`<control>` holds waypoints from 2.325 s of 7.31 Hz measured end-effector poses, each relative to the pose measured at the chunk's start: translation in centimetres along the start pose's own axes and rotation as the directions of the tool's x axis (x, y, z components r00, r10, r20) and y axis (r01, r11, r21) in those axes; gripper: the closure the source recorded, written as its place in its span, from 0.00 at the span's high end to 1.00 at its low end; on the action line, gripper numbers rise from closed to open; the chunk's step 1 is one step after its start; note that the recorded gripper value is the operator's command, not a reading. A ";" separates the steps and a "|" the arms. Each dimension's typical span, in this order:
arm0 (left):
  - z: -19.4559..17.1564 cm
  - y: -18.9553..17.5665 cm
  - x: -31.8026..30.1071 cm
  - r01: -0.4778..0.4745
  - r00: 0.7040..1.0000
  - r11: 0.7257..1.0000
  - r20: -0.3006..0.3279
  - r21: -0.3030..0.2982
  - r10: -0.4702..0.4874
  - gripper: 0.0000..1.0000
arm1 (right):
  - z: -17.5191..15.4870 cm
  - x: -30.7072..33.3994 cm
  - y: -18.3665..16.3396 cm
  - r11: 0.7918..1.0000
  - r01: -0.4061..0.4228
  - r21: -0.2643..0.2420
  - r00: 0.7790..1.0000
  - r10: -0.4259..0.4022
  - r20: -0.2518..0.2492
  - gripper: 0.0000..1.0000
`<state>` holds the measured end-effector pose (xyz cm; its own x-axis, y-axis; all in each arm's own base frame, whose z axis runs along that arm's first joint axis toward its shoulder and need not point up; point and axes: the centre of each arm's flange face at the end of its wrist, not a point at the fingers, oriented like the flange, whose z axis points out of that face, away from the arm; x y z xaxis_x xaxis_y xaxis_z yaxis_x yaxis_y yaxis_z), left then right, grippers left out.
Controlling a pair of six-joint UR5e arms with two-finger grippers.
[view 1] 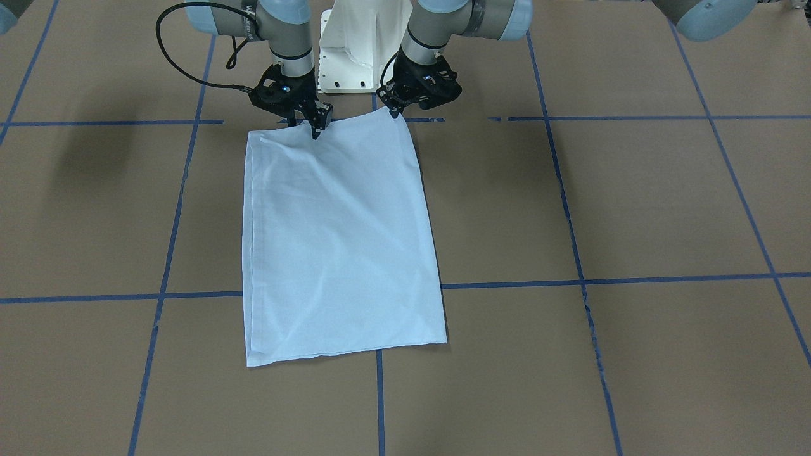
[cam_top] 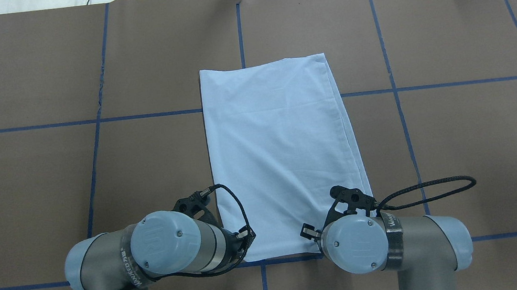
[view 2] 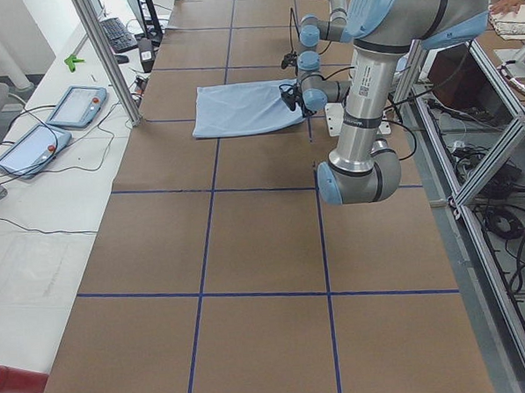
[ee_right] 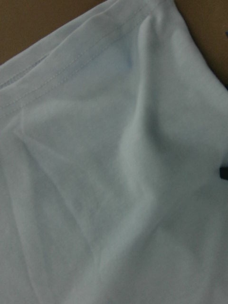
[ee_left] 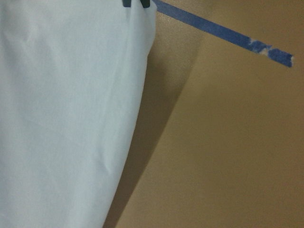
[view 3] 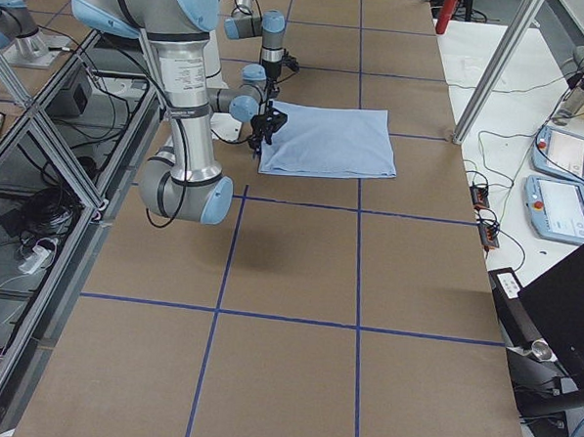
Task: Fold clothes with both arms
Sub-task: 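Grasp the shirt's near edge with both grippers, then lift the near edge with both grippers and fold it toward the far edge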
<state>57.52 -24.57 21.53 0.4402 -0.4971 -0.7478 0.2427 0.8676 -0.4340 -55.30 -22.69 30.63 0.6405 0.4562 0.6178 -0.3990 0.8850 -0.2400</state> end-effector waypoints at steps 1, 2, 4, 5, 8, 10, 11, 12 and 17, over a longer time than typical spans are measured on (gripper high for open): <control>0.0 0.0 0.0 0.000 1.000 1.000 0.000 0.000 0.000 0.00 | -0.6 -0.2 -0.2 1.000 -0.003 -0.002 1.000 0.003 0.010 0.00; 0.0 0.0 0.0 0.000 1.000 1.000 -0.001 0.000 0.000 0.00 | -0.9 -0.4 -0.5 1.000 -0.007 -0.001 1.000 0.007 0.016 0.00; -0.1 -0.1 0.1 0.000 1.000 1.000 -0.003 0.000 0.000 0.00 | -1.4 -0.9 -1.4 1.000 -0.022 0.006 0.999 0.022 0.027 0.00; -0.1 -0.1 0.1 0.001 1.000 1.000 -0.004 0.001 -0.001 0.00 | -1.7 -1.3 -1.9 0.999 -0.032 0.011 0.999 0.032 0.036 0.00; -0.7 -0.3 -0.1 -0.005 1.000 1.000 -0.005 0.002 0.005 0.00 | -2.5 -1.9 -2.5 0.999 -0.041 0.001 0.998 0.041 0.048 0.00; -2.7 0.3 -0.7 -0.021 1.000 1.000 -0.001 -0.010 0.021 0.00 | -4.0 -1.5 -0.7 0.998 -0.018 -0.060 0.998 0.022 0.060 0.00; -3.9 0.7 -1.0 -0.023 1.000 1.000 0.007 -0.013 0.023 0.00 | -5.2 -1.1 1.0 0.996 0.005 -0.094 0.997 0.002 0.078 0.00; -4.9 1.2 -1.2 -0.024 0.999 1.000 0.021 -0.014 0.025 0.00 | -6.5 -0.8 2.7 0.992 0.028 -0.123 0.995 -0.016 0.097 0.00; -6.9 1.8 -1.0 -0.041 0.998 0.999 0.037 -0.009 0.041 0.00 | -8.3 -1.6 -0.6 0.995 0.008 -0.099 0.991 0.005 0.135 0.00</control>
<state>51.60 -22.57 18.02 0.4819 -0.4602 -0.7457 0.2163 0.8871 -0.4077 -50.61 -23.22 23.57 0.5437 0.4441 0.7122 -0.3267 0.8936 -0.3078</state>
